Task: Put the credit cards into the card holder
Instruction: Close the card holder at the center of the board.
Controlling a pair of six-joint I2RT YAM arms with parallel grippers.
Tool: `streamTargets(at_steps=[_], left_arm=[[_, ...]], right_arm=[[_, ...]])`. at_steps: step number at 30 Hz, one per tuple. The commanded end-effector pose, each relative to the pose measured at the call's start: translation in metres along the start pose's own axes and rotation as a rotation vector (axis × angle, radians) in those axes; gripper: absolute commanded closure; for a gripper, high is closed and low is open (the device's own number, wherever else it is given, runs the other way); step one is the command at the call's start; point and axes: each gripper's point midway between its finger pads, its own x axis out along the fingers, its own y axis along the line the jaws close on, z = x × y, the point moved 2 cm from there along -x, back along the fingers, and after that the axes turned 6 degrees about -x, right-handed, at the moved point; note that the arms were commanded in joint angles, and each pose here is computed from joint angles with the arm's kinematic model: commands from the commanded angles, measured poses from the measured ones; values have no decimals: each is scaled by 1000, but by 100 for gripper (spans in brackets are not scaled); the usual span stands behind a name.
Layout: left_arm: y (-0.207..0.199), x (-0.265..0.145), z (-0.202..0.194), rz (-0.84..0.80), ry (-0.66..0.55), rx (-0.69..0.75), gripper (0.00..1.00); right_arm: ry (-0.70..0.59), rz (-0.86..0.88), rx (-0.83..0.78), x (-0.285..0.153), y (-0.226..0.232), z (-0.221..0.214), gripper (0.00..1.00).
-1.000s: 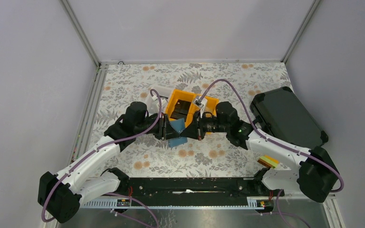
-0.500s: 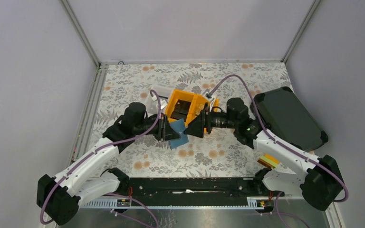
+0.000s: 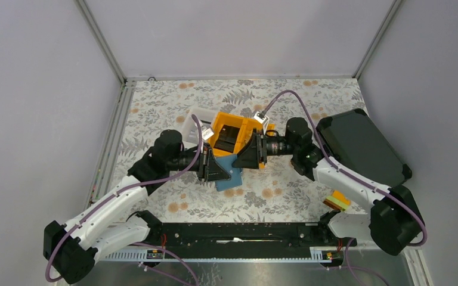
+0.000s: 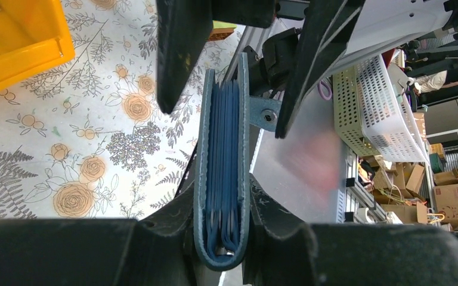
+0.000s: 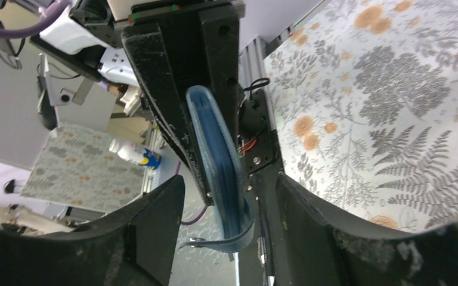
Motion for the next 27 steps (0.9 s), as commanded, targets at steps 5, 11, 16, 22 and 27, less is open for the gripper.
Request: streamTargets(at_steps=[5, 11, 16, 22, 27], left_arm=[[-17, 1, 14, -75, -26, 75, 94], [-16, -2, 15, -49, -51, 82, 36], [-21, -5, 16, -66, -62, 89, 44], [-22, -9, 17, -70, -80, 88, 58], [-23, -9, 17, -86, -78, 81, 89]], right_arm=[[63, 161, -32, 16, 30, -5, 76], [-68, 88, -102, 10, 30, 12, 100], [-106, 71, -121, 3, 31, 19, 100], [-104, 75, -112, 1, 32, 16, 100], [-100, 75, -113, 1, 32, 15, 100]])
